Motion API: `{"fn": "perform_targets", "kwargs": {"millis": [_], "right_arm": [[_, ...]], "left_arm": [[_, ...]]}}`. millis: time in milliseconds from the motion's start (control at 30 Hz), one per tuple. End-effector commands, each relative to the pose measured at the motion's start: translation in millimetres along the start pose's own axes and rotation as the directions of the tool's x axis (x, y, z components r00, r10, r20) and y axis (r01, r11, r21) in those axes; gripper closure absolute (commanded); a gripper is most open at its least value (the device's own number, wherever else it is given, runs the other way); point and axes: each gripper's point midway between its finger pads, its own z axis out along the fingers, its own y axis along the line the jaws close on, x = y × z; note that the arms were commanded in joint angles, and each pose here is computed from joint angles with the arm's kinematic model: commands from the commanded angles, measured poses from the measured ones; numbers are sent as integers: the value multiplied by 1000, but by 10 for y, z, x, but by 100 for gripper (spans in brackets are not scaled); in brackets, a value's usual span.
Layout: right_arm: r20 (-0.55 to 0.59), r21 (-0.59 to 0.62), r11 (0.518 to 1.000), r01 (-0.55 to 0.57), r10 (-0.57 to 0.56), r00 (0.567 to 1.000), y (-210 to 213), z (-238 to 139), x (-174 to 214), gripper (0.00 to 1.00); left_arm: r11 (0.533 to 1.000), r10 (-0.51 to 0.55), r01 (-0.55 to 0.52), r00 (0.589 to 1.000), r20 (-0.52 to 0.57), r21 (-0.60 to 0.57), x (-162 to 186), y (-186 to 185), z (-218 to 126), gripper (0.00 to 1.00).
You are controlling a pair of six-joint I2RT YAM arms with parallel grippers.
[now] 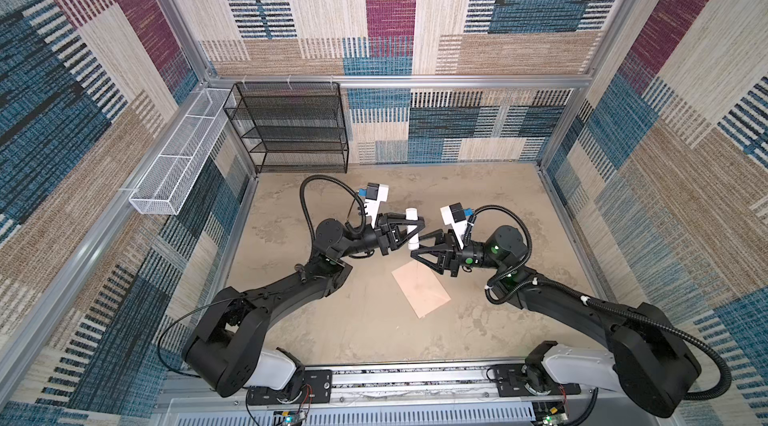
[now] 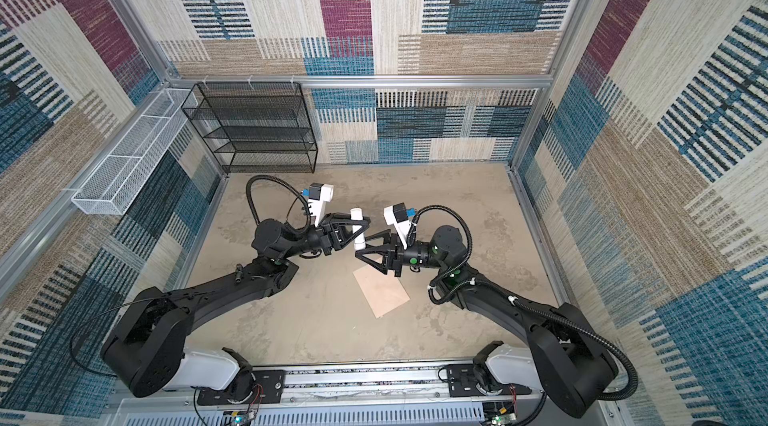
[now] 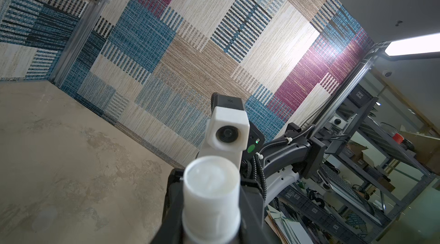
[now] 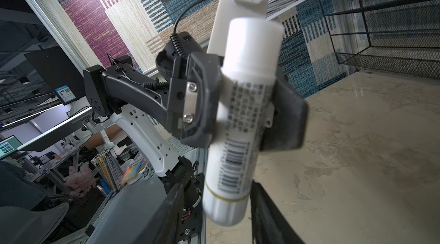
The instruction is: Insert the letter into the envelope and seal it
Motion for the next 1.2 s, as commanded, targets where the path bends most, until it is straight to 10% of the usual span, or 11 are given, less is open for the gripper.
{"fn": "perform_targets", "kwargs": {"millis": [0,1167], "right_arm": [[20,-33,999,24,-24,1000,81,6,-94,57],[77,272,960,69,-93,993,-9,-134,-388,83]], "left_arm": [[998,48,-48,999,9,42,-66,-129,8,100],[922,138,-146,989,-46,-360,29,203,30,100]]}}
